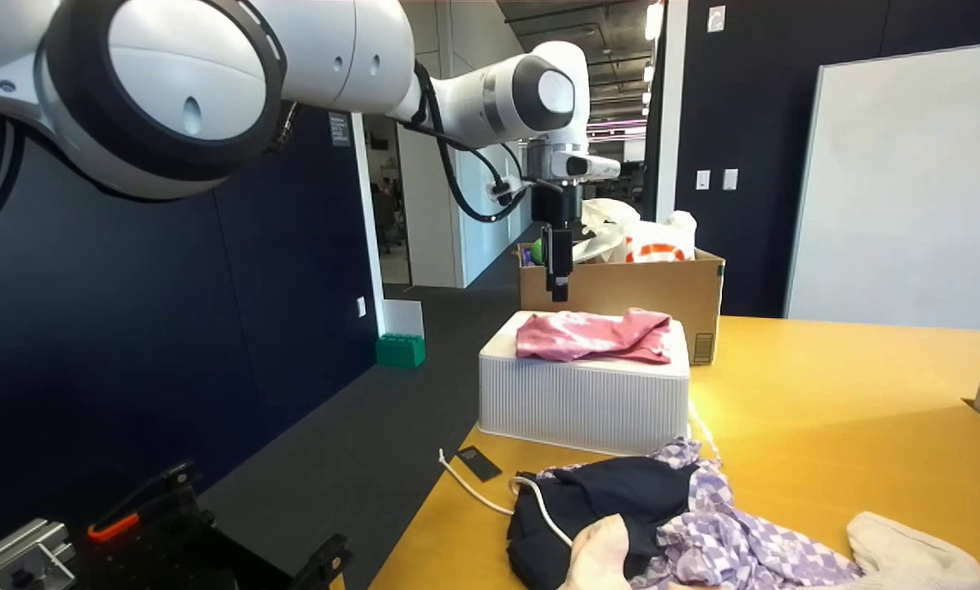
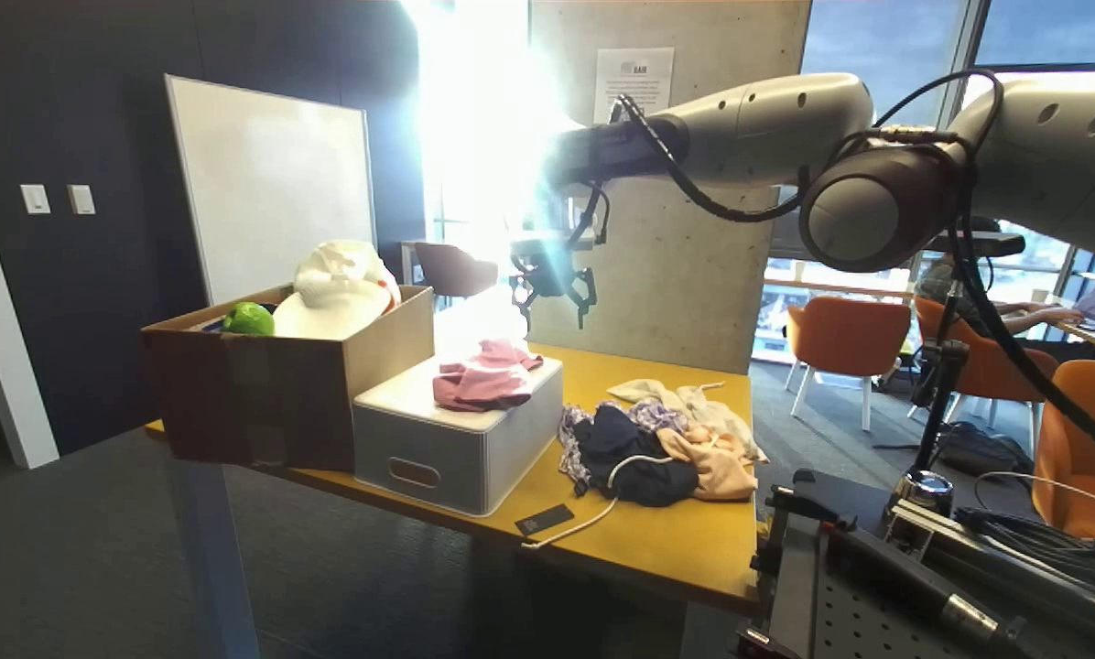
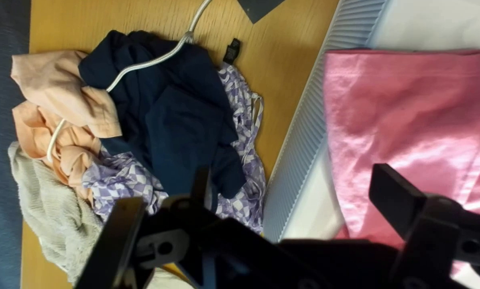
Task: Put the pink shirt on the white basket
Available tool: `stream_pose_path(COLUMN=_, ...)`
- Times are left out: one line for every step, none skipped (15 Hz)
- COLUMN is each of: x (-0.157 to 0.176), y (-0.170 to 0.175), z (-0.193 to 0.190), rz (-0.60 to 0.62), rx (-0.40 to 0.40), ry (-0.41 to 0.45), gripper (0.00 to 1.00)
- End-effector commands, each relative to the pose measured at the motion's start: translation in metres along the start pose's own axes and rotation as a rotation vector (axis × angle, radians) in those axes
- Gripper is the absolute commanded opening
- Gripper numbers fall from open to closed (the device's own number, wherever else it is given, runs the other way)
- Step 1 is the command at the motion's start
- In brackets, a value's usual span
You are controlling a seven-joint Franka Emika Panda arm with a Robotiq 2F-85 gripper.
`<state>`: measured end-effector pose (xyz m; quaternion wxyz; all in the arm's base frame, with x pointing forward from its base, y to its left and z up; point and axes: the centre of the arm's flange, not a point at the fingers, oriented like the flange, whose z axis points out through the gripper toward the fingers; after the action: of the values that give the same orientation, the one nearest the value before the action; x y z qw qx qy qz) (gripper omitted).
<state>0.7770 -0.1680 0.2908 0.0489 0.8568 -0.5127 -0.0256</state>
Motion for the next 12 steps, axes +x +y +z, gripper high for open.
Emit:
stream_pose_path(x=-0.042, y=0.052, z=0.037, rz=0.063, rx=-0.03, ry=0.108, gripper=1.0)
stream_pose_path(x=-0.041, y=0.05, z=0.045, rz=0.066, rx=-0.034, ry=0.132, gripper=1.0)
stream_pose_path(x=-0.041, y=0.046, z=0.053, rz=0.075, rx=-0.037, ry=0.164, gripper=1.0)
stream_pose_path(x=-0.041, y=0.043, z=0.061, rz=0.08, rx=-0.042, ry=0.192, gripper=1.0)
stream_pose_path(x=-0.042, y=0.039, z=0.069, rz=0.088, rx=-0.044, ry=0.215, gripper=1.0)
stream_pose_path(x=-0.043, y=0.035, z=0.078, rz=0.097, rx=-0.048, ry=0.238, gripper=1.0)
stream_pose_path(x=-0.046, y=0.031, z=0.088, rz=0.109, rx=-0.051, ry=0.263, gripper=1.0)
stream_pose_path(x=-0.049, y=0.027, z=0.096, rz=0.125, rx=-0.052, ry=0.285, gripper=1.0)
stream_pose_path(x=-0.051, y=0.024, z=0.106, rz=0.142, rx=-0.056, ry=0.302, gripper=1.0)
stream_pose_path(x=-0.054, y=0.021, z=0.115, rz=0.161, rx=-0.061, ry=0.315, gripper=1.0)
stream_pose_path(x=-0.057, y=0.018, z=0.125, rz=0.184, rx=-0.064, ry=0.328, gripper=1.0)
stream_pose_path(x=-0.06, y=0.017, z=0.135, rz=0.206, rx=-0.063, ry=0.335, gripper=1.0)
